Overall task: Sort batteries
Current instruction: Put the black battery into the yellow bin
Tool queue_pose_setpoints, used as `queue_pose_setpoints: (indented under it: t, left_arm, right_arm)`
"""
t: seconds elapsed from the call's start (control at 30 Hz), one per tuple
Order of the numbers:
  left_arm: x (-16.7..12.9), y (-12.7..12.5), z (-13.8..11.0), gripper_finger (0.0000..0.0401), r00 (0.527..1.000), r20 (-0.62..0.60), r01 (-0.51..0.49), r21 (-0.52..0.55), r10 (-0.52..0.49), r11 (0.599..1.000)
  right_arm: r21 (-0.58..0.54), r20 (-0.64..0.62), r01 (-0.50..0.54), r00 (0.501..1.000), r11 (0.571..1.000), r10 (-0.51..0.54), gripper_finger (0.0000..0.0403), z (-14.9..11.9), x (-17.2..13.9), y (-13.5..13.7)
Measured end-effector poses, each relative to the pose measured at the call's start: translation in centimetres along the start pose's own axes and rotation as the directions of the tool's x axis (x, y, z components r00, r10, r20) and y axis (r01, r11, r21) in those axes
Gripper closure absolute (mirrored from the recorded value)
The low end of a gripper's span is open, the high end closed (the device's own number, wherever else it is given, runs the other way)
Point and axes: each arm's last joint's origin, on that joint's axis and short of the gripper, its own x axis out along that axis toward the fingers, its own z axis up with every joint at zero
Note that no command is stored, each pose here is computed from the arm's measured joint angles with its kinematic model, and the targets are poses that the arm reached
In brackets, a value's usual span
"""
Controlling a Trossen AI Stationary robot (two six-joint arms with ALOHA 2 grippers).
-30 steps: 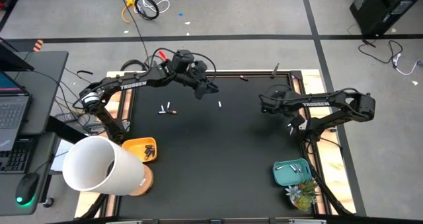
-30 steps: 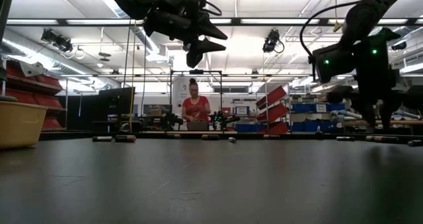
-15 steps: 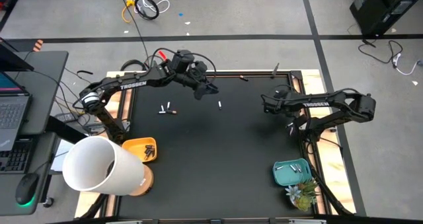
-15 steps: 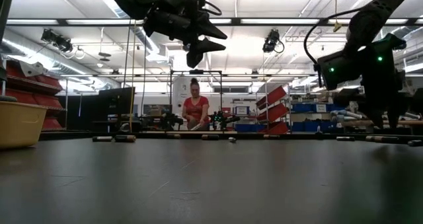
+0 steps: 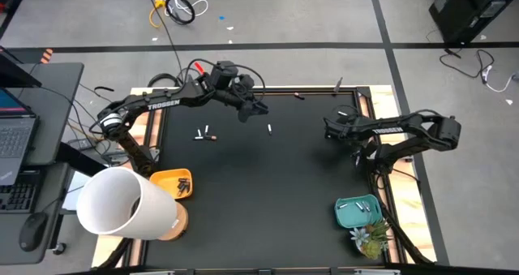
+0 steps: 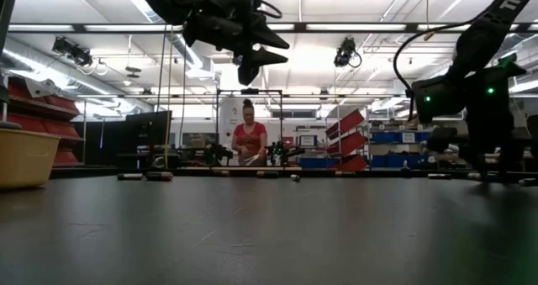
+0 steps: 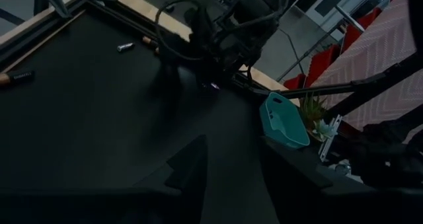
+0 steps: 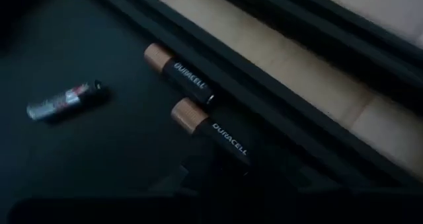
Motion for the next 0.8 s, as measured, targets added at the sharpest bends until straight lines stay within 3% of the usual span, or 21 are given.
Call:
queue_pose_setpoints:
  t: [0.13, 0.43, 0.63, 0.8]
  left_arm:
    - [-0.1, 0.0, 0.2, 0.0249, 1.000, 0.015, 0.001, 0.008, -0.001, 1.000]
    - [-0.1, 0.0, 0.4, 0.0249, 0.999, 0.036, 0.000, 0.019, -0.001, 1.000]
    - [-0.1, -0.1, 0.7, 0.0249, 0.998, 0.062, 0.004, 0.012, -0.005, 1.000]
    - [-0.1, -0.1, 0.7, 0.0249, 0.998, 0.062, 0.004, 0.011, -0.005, 1.000]
  right_arm:
    - [-0.121, -0.031, -0.034, 0.999, 0.992, 0.030, 0.0309, -0.1, 0.0, 0.5]
    - [-0.248, -0.137, -0.113, 0.987, 0.962, 0.080, 0.0311, -0.6, -1.1, 1.8]
    - [-0.335, -0.143, -0.104, 0.988, 0.936, 0.059, 0.0392, -0.6, -0.8, 1.5]
    - [-0.343, -0.149, -0.105, 0.987, 0.934, 0.056, 0.0402, -0.6, -0.8, 1.4]
